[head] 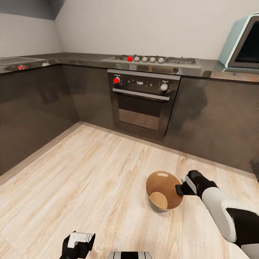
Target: Put the three can of soda from the living room inside the tash can in the kitchen.
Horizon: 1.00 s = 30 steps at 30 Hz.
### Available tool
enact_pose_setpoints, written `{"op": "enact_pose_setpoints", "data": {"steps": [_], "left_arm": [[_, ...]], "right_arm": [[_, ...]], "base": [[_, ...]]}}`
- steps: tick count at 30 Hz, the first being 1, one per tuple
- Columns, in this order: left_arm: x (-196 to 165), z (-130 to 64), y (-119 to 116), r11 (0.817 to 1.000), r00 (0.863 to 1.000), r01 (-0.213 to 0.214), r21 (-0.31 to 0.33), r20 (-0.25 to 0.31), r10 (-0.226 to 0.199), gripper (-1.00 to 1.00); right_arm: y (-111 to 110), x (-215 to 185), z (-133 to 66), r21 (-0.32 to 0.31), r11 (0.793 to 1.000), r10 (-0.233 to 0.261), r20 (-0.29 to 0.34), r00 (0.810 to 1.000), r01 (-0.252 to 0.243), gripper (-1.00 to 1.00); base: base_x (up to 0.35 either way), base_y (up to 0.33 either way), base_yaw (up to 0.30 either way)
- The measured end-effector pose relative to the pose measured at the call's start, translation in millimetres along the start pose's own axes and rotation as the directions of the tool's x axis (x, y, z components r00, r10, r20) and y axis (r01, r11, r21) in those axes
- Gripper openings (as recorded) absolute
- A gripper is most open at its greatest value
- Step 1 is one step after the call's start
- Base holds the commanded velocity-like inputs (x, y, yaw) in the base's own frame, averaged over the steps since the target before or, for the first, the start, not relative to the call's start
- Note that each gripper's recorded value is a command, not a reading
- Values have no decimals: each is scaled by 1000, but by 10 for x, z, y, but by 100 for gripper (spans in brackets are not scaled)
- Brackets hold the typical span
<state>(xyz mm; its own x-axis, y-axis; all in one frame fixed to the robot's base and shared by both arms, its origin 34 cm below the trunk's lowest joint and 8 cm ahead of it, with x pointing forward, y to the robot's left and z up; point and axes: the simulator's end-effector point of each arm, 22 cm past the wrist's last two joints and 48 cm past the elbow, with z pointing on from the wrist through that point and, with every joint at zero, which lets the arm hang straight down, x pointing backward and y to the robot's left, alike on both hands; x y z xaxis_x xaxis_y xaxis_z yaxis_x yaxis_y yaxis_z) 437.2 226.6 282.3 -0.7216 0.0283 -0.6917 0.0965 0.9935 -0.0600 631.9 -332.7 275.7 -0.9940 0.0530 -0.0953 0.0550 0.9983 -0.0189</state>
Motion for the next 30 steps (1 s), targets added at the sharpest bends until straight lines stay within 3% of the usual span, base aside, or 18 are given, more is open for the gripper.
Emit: {"op": "enact_pose_setpoints", "data": {"steps": [3, 11, 16, 22, 30], "left_arm": [[-31, -10, 2, 1000, 1000, -1, -1, 3, 1, 100], [-110, -48, 4, 1000, 1000, -3, -4, 10, 3, 100], [-190, -74, 8, 1000, 1000, -5, -6, 28, 5, 100], [-281, -106, 2, 1000, 999, -9, -6, 49, 10, 100], [-277, -126, -9, 1000, 1000, -3, -1, 24, 3, 100]], "right_arm": [[104, -26, -65, -37, 999, 8, 9, 1000, -8, -100], [199, -88, -236, -62, 998, -9, 35, 999, 11, -100], [318, -115, -351, -124, 992, -7, 50, 999, 14, -100], [286, -201, -511, -122, 992, -22, 83, 996, 32, -100], [304, -268, -697, -111, 992, -44, 113, 993, 56, -100]], "base": [[0, 0, 0], [0, 0, 0], [0, 0, 0], [0, 0, 0], [0, 0, 0]]}}
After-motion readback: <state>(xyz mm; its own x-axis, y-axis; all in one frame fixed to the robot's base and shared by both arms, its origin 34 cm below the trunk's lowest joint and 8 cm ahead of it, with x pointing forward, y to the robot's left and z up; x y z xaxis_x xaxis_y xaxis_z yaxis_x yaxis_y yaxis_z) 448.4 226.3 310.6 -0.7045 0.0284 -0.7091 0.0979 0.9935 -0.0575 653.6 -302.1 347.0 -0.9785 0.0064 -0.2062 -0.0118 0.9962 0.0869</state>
